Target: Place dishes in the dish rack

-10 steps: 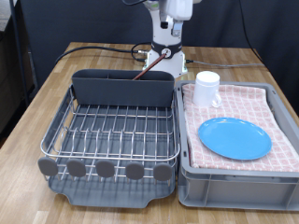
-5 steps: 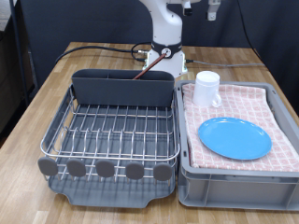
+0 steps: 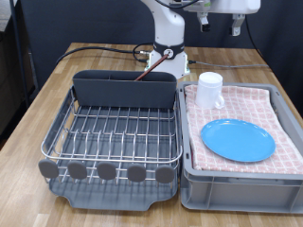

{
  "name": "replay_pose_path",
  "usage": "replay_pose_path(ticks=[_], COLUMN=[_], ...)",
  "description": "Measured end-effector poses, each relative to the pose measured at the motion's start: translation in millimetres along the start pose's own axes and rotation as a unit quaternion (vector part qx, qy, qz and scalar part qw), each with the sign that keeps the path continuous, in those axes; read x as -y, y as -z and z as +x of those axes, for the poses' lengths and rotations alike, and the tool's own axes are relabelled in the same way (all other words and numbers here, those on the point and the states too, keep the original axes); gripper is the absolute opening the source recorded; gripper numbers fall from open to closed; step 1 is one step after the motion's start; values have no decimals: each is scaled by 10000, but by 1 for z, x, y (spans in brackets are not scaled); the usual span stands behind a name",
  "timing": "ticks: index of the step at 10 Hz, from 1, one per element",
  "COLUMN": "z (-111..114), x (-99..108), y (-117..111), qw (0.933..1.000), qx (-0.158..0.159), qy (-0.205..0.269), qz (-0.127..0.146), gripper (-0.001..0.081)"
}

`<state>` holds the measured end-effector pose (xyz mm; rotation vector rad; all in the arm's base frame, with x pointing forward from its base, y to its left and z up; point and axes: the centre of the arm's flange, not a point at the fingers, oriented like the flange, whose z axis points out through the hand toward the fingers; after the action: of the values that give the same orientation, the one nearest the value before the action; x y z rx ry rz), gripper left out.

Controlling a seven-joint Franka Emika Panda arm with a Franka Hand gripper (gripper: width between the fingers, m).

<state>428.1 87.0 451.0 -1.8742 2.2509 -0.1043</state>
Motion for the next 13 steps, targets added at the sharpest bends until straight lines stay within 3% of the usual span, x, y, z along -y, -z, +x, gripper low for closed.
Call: replay_pose_path(ticks=[7,13], z=[-22,-34], x=[42,45], y=[-28,-65], qw=[9970,9949], qx=[-250,-100], qy=[643,907], qz=[-337,-425], gripper=[802,802])
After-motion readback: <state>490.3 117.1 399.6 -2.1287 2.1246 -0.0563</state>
